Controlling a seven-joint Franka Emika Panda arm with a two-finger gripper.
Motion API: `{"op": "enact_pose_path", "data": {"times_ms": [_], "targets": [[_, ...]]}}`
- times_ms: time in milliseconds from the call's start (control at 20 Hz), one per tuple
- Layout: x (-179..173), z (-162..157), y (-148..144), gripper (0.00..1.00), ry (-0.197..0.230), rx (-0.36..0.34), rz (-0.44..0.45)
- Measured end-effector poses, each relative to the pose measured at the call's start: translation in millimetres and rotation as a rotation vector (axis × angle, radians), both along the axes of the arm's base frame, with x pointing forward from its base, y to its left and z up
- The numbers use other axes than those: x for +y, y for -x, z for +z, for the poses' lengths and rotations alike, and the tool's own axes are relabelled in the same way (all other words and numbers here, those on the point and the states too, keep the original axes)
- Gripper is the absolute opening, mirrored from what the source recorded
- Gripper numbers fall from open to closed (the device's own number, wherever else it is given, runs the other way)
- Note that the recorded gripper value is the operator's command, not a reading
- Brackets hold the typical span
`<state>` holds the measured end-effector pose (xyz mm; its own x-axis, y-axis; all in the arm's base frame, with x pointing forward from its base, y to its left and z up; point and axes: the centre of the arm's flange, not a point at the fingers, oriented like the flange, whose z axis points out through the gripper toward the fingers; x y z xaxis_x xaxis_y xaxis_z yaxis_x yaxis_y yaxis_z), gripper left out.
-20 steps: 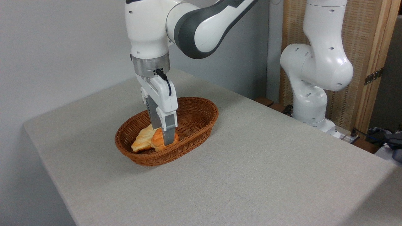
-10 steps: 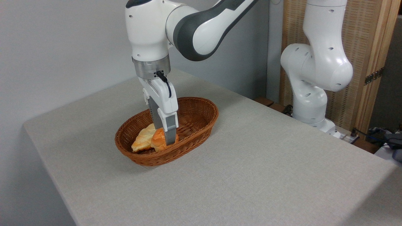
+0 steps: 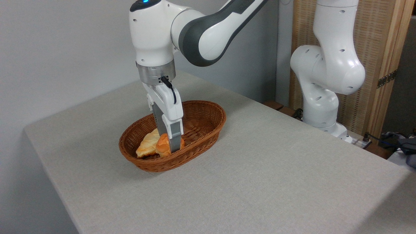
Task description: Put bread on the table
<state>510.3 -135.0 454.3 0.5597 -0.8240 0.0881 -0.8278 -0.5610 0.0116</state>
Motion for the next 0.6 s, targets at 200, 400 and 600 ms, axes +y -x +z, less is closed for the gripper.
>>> {"op": "enact_pose_path", "data": {"times_ms": [200,400,600], "targets": [[0.0,-1.0,-0.3,0.46,0.0,0.002,0.0],[0.0,-1.0,-0.3,0.46,0.0,0.002,0.0],[0.0,-1.0,-0.3,0.48,0.0,0.002,0.0]]}}
